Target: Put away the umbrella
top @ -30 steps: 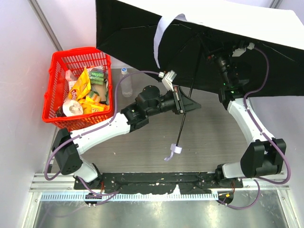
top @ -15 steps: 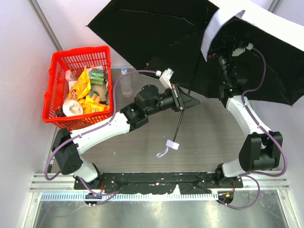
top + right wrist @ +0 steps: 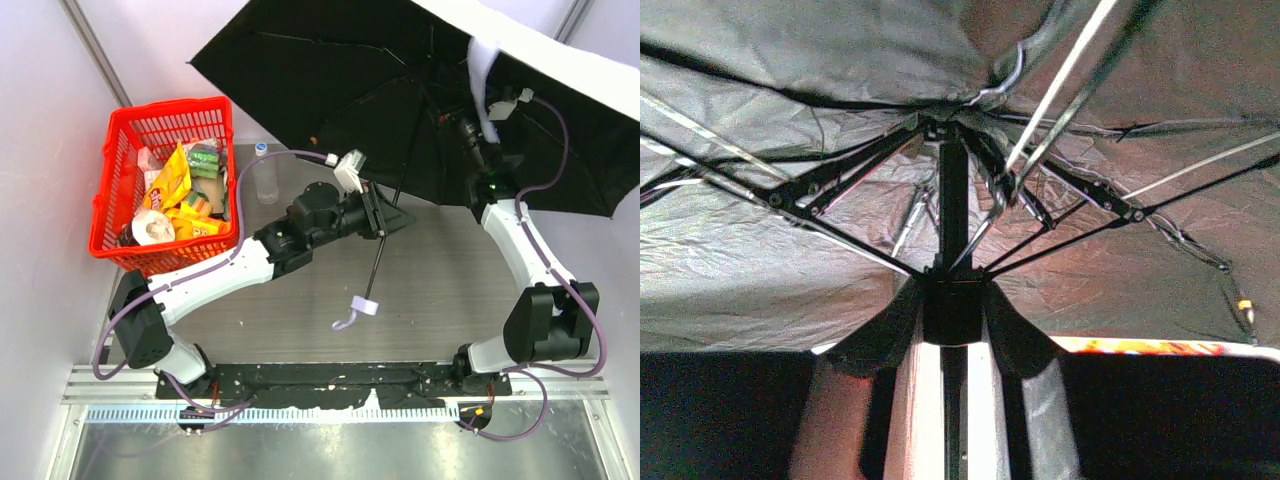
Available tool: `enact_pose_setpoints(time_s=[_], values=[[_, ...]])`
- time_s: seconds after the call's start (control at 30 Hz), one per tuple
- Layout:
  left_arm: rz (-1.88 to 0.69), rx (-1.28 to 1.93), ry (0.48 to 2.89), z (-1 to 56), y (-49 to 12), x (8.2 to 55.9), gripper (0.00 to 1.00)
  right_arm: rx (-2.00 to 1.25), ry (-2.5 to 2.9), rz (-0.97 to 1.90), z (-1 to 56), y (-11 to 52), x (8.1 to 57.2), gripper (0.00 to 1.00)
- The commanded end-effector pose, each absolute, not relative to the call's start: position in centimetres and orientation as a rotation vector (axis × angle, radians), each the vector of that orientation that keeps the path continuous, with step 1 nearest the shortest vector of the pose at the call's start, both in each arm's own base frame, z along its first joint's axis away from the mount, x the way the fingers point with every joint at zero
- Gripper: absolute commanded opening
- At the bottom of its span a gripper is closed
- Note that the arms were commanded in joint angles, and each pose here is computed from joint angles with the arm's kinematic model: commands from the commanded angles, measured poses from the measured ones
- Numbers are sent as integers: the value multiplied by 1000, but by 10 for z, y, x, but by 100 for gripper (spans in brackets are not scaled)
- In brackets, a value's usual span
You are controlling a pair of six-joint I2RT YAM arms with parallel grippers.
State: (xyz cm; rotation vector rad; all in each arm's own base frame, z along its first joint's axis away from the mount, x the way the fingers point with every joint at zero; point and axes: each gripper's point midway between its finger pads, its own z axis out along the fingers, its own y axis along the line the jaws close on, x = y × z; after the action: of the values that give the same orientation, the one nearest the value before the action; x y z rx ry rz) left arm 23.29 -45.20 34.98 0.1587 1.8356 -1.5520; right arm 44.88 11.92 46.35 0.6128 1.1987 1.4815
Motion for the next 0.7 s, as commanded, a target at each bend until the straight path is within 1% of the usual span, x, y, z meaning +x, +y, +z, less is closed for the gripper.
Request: enact_pose_setpoints(time_s=[0.0, 0.03, 0.07, 0.1, 0.13, 0.17, 0.2, 0.27, 0.3, 0.33, 0.4, 0.43, 0.47, 0.5, 0.53, 0.57, 0.6, 0.63, 0.67], values=[[-1301, 207, 1883, 342, -439, 245, 41, 576, 1111, 1356, 511, 96, 421, 0], [-1233, 198, 1910, 335, -437, 251, 48, 562, 1096, 1357, 517, 96, 416, 0], [-1205, 196, 1911, 335, -439, 257, 50, 570, 1095, 1357, 516, 95, 415, 1], [-1191, 207, 1915, 334, -442, 262, 42, 572, 1088, 1356, 519, 94, 411, 0], [-1184, 219, 1922, 333, -448, 265, 13, 569, 1082, 1367, 522, 95, 409, 1], [-1170, 222, 1936, 331, -452, 269, 2, 553, 1086, 1374, 523, 98, 409, 0], [-1166, 230, 1941, 333, -455, 272, 0, 534, 1101, 1341, 526, 98, 410, 1], [-1159, 216, 1932, 340, -457, 282, 0, 516, 1155, 1280, 525, 100, 419, 1], [-1166, 196, 1912, 347, -457, 289, 0, 500, 1199, 1274, 515, 104, 426, 1], [-1218, 243, 1880, 357, -459, 290, 0, 485, 1250, 1243, 507, 109, 430, 0], [-1230, 197, 1876, 362, -451, 304, 0, 487, 1301, 1110, 489, 99, 424, 0], [-1216, 150, 1871, 367, -443, 313, 0, 466, 1315, 1092, 484, 100, 410, 0], [-1214, 145, 1838, 379, -436, 318, 0, 336, 1317, 1180, 495, 126, 392, 0], [-1213, 156, 1800, 393, -430, 320, 0, 223, 1318, 1200, 511, 141, 389, 0], [-1231, 167, 1778, 405, -427, 323, 0, 203, 1496, 1208, 479, 164, 400, 0], [-1282, 176, 1764, 416, -427, 326, 0, 198, 1547, 1160, 466, 167, 402, 0], [-1359, 197, 1761, 426, -432, 325, 0, 198, 1535, 1167, 463, 173, 390, 0], [-1409, 205, 1752, 436, -434, 327, 0, 234, 1523, 1233, 437, 179, 387, 0], [-1436, 222, 1736, 445, -439, 329, 0, 222, 1498, 1296, 437, 187, 370, 0]])
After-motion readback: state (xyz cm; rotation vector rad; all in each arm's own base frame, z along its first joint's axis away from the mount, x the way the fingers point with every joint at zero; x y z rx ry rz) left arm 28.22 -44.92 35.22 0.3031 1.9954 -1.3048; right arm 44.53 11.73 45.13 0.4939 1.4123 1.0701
